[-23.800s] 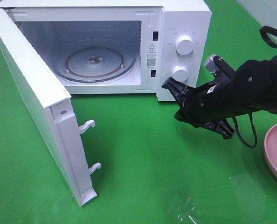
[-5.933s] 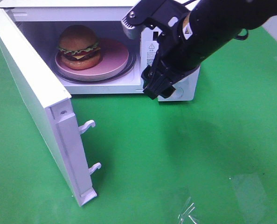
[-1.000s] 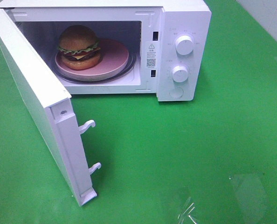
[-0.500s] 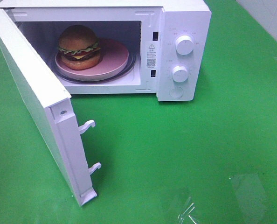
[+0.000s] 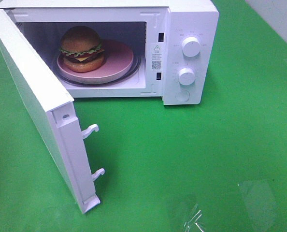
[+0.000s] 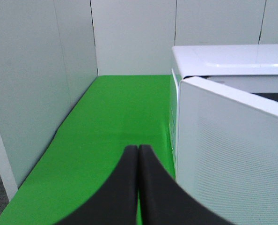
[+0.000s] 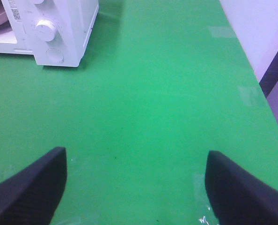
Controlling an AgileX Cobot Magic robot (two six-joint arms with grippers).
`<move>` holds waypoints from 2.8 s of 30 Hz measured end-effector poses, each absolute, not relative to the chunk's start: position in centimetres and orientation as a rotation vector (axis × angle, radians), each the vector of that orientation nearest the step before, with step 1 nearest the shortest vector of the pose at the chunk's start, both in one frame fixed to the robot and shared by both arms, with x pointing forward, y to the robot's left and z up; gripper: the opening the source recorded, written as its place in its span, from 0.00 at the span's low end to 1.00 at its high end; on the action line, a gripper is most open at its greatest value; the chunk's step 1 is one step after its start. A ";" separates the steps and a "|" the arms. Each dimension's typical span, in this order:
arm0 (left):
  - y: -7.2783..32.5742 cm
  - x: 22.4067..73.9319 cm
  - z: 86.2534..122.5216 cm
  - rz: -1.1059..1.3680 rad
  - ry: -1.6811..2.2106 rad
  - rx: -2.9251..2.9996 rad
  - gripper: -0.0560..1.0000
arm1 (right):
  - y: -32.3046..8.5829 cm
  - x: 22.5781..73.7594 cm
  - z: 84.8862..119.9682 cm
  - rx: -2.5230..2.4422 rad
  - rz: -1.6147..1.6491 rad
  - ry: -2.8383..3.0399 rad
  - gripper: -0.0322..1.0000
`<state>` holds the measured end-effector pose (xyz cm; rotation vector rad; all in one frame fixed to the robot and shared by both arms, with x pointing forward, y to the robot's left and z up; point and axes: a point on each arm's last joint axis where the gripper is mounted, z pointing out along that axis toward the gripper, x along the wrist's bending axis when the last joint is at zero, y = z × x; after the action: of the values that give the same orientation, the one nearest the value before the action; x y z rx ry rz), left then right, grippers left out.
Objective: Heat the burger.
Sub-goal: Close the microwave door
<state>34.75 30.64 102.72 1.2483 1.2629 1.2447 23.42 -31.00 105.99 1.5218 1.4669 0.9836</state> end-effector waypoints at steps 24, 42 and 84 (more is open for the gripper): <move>28.4 42.2 97.4 1.016 1.124 1.462 0.05 | -31.0 23.4 106.0 1.522 0.984 1.467 0.77; 23.2 45.5 93.6 0.790 1.001 1.624 0.05 | -31.0 23.4 106.0 1.522 0.984 1.467 0.77; 8.3 56.9 94.1 0.684 0.926 1.580 0.05 | -31.0 23.4 106.0 1.522 0.984 1.467 0.77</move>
<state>56.86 8.35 94.13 1.5802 0.9260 0.6841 23.42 -31.00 105.99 1.5218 1.4669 0.9836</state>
